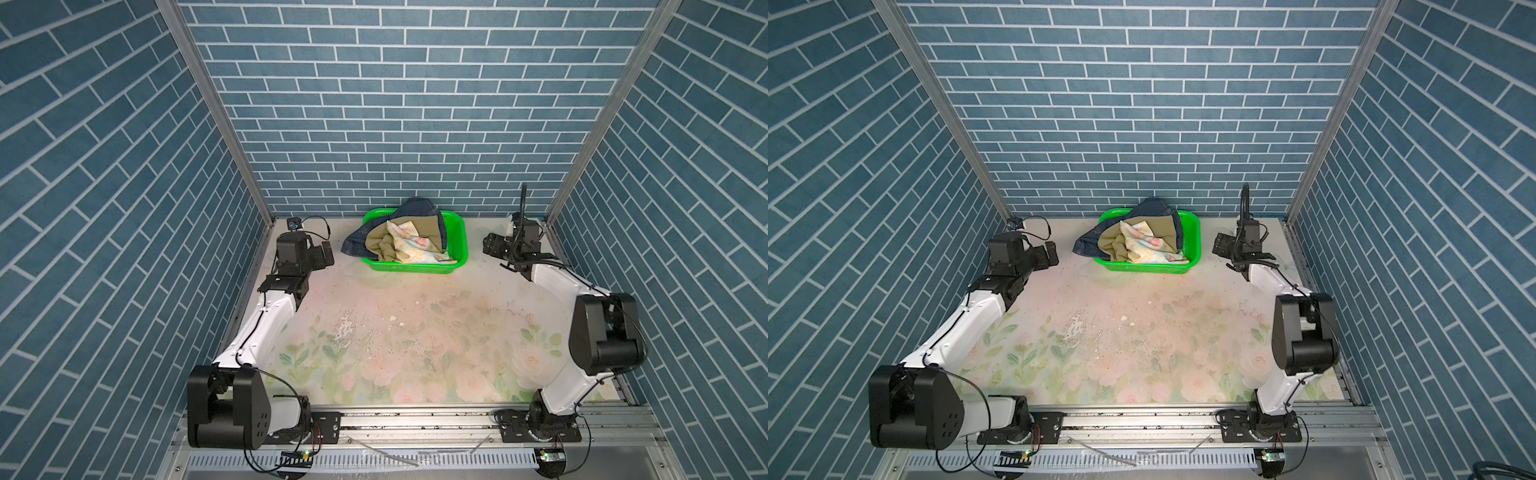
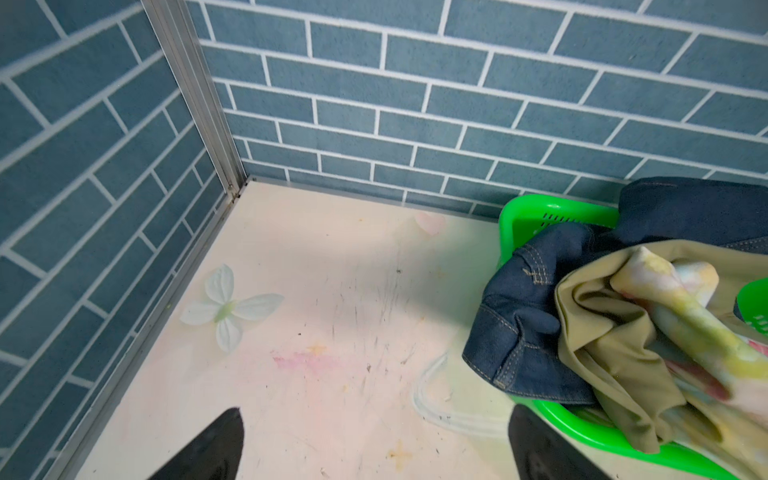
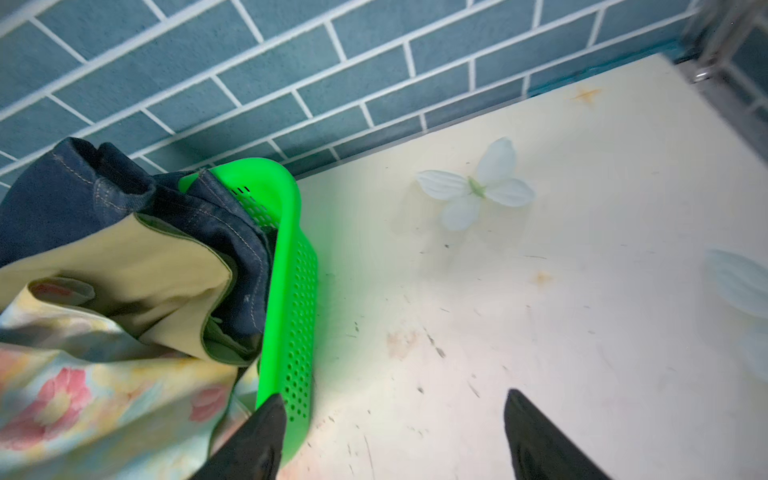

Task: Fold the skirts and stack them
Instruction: 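Move both grippers forward toward the green basket of skirts, then lower the left gripper onto the floral skirt while the right draws back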

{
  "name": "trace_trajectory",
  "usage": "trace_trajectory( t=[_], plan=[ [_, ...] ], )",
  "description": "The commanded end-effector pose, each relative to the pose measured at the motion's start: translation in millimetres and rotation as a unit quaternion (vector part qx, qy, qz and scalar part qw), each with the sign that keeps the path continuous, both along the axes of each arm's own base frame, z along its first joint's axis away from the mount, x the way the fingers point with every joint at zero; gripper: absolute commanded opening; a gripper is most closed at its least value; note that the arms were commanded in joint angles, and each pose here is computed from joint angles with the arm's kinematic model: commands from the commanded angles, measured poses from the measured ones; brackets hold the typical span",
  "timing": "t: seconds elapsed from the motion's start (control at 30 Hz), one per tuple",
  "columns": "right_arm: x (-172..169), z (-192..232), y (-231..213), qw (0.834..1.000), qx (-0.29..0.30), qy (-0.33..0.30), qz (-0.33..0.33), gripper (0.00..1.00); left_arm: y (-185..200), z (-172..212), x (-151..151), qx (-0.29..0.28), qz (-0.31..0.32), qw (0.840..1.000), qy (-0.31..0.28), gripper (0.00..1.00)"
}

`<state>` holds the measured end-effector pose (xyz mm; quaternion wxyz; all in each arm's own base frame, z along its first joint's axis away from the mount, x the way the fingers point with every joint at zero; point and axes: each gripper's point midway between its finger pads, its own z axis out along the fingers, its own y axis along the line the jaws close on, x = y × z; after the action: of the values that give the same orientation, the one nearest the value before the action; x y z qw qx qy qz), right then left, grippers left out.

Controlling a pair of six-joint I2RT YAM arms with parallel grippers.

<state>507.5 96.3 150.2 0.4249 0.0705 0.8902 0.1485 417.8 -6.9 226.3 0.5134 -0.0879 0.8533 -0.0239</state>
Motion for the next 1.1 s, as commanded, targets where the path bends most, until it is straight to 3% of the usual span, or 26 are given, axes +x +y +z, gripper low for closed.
trace_trajectory(
  t=[0.0, 0.2, 0.43, 0.73, 0.9, 1.07],
  plan=[
    [24, 9, 31, 0.999, 0.036, 0.006, 0.021, 0.80, -6, 2, -2, -0.015, -0.010, 1.000, 0.005, 1.00],
    [59, -22, 75, 0.998, 0.030, 0.031, 0.047, 0.76, -11, -1, 0, -0.026, -0.019, 0.999, 0.012, 1.00],
    [75, -52, 140, 0.994, 0.018, 0.041, 0.104, 0.70, -3, -2, -5, -0.016, 0.002, 1.000, 0.012, 1.00],
    [67, -42, 286, 0.981, 0.029, 0.006, 0.192, 0.68, 14, -1, -10, 0.018, 0.036, 0.999, 0.010, 1.00],
    [57, -11, 360, 0.978, 0.112, -0.035, 0.170, 0.68, 22, 2, -14, 0.029, 0.056, 0.998, 0.007, 1.00],
    [42, 48, 380, 0.961, 0.197, -0.080, 0.175, 0.68, 23, 1, -19, 0.026, 0.061, 0.998, 0.011, 1.00]
  ],
)
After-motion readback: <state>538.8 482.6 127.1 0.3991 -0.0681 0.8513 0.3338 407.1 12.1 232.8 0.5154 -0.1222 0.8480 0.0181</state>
